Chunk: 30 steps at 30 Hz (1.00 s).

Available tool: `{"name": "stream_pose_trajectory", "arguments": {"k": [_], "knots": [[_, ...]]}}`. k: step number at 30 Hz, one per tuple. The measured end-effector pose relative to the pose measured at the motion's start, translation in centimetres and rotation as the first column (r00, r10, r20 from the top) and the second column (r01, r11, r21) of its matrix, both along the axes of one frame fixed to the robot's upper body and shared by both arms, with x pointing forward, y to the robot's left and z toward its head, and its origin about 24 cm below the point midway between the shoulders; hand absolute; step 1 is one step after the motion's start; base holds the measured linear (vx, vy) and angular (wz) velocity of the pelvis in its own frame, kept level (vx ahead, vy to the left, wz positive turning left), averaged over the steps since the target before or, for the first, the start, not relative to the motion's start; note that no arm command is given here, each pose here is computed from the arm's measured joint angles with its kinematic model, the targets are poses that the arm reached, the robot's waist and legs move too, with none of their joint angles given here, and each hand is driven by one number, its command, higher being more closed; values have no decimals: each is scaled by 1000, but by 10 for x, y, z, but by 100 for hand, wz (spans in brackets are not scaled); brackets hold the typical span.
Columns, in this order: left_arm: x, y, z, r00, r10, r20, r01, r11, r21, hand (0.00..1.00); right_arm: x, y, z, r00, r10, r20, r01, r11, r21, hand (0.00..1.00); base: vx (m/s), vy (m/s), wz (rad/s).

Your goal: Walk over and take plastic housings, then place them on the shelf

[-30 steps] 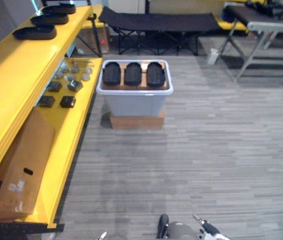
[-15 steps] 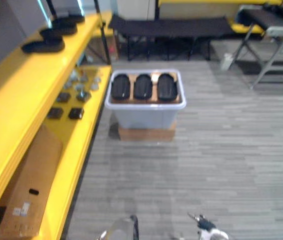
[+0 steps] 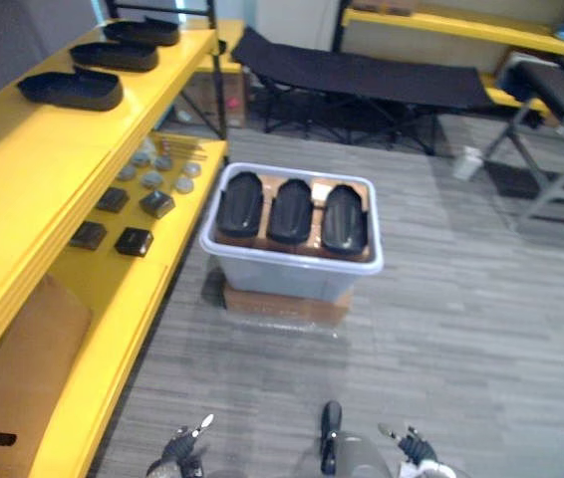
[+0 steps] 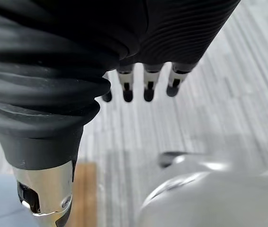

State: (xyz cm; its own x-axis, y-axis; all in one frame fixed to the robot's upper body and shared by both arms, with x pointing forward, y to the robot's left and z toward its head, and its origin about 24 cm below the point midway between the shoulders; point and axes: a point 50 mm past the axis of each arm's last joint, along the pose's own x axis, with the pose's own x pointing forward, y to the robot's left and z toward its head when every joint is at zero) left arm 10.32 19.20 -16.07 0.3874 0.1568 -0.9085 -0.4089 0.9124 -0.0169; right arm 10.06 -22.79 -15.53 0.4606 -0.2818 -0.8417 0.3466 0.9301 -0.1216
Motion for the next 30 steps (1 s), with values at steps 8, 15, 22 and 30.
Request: {"name": "stream_pose_trajectory", "arguments": {"k": [8, 15, 22, 30], "knots": [[0, -7, -2, 999, 45, -20, -45, 999, -13, 0, -1, 5, -3, 997, -71, -12, 72, 996, 53, 0, 149, -181, 3], [3, -9, -1, 998, 66, 11, -66, 997, -43, 0, -7, -1, -1, 997, -79, -1, 79, 997, 27, 0, -235, 76, -13], [9, 2, 3, 999, -6, 43, 6, 1000, 3, 0, 2, 7, 0, 997, -64, 30, 63, 997, 40, 0, 161, 108, 14], [15, 0, 6, 995, -74, 74, 72, 997, 28, 0, 51, 54, 24, 903, 279, 327, -310, 949, 48, 0, 51, 24, 20]]}}
